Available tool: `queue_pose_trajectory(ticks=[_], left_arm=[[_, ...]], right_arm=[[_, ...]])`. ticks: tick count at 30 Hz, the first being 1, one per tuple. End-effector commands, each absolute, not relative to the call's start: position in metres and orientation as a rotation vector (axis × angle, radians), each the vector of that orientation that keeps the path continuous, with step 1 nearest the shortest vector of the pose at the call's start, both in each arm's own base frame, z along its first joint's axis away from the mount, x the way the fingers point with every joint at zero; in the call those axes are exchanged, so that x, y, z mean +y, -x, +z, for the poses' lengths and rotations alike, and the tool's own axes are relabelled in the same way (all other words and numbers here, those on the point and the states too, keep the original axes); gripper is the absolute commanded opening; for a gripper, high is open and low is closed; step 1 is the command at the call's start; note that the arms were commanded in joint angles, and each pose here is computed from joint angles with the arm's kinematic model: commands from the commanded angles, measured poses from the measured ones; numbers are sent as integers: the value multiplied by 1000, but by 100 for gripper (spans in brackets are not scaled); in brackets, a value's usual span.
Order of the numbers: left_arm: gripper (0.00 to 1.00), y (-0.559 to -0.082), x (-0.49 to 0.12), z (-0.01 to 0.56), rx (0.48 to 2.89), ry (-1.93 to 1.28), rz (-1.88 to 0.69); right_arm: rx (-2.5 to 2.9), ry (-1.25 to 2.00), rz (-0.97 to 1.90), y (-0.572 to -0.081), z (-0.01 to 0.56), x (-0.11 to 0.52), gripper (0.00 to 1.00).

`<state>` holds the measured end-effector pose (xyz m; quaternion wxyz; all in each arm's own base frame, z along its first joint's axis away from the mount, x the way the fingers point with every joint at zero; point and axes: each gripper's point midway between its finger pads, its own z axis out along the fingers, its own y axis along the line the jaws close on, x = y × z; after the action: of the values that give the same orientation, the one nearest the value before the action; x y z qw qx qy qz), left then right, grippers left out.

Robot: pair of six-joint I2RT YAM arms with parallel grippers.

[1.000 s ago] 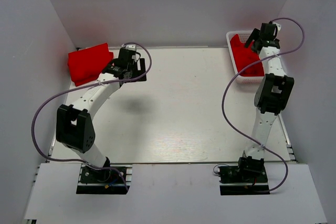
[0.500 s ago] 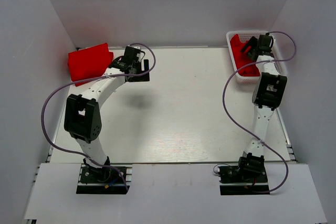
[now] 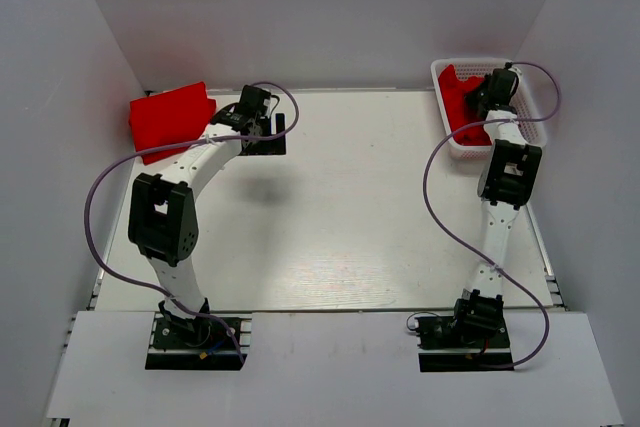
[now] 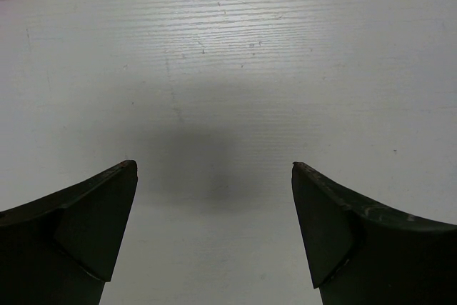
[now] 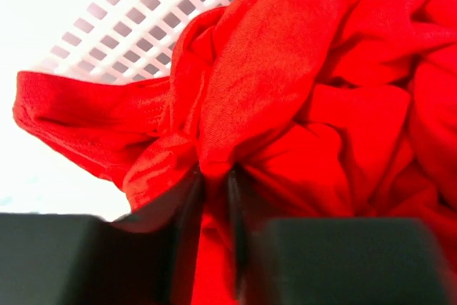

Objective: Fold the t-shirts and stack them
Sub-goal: Grab crumpled tshirt from bin with the right arm, then move the tshirt to the center of the board

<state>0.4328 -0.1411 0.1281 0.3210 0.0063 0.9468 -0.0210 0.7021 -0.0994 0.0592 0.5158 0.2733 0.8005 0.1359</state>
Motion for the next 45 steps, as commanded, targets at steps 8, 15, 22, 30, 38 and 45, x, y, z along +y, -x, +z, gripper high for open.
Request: queue_pose_trajectory(ticks=[8, 15, 22, 30, 38, 45], left_arm=[[99, -430, -137, 162, 2409, -5, -73], [99, -420, -135, 177, 2363, -3, -103], [99, -410, -129, 198, 2292, -14, -134], [99, -393, -124, 221, 2218, -25, -166], [99, -378, -117, 234, 2171, -3, -173], [99, -367, -106, 234, 2172, 30, -135]], right_arm=[[1736, -543, 325, -714, 157, -104, 0], [1711, -444, 241, -689, 226, -107, 0], [1581, -351, 184, -644, 346, -101, 0], [1397, -98, 196, -555, 513, -54, 0], [1278, 157, 360, -469, 593, 26, 0], [1071, 480, 715, -388, 648, 119, 0]])
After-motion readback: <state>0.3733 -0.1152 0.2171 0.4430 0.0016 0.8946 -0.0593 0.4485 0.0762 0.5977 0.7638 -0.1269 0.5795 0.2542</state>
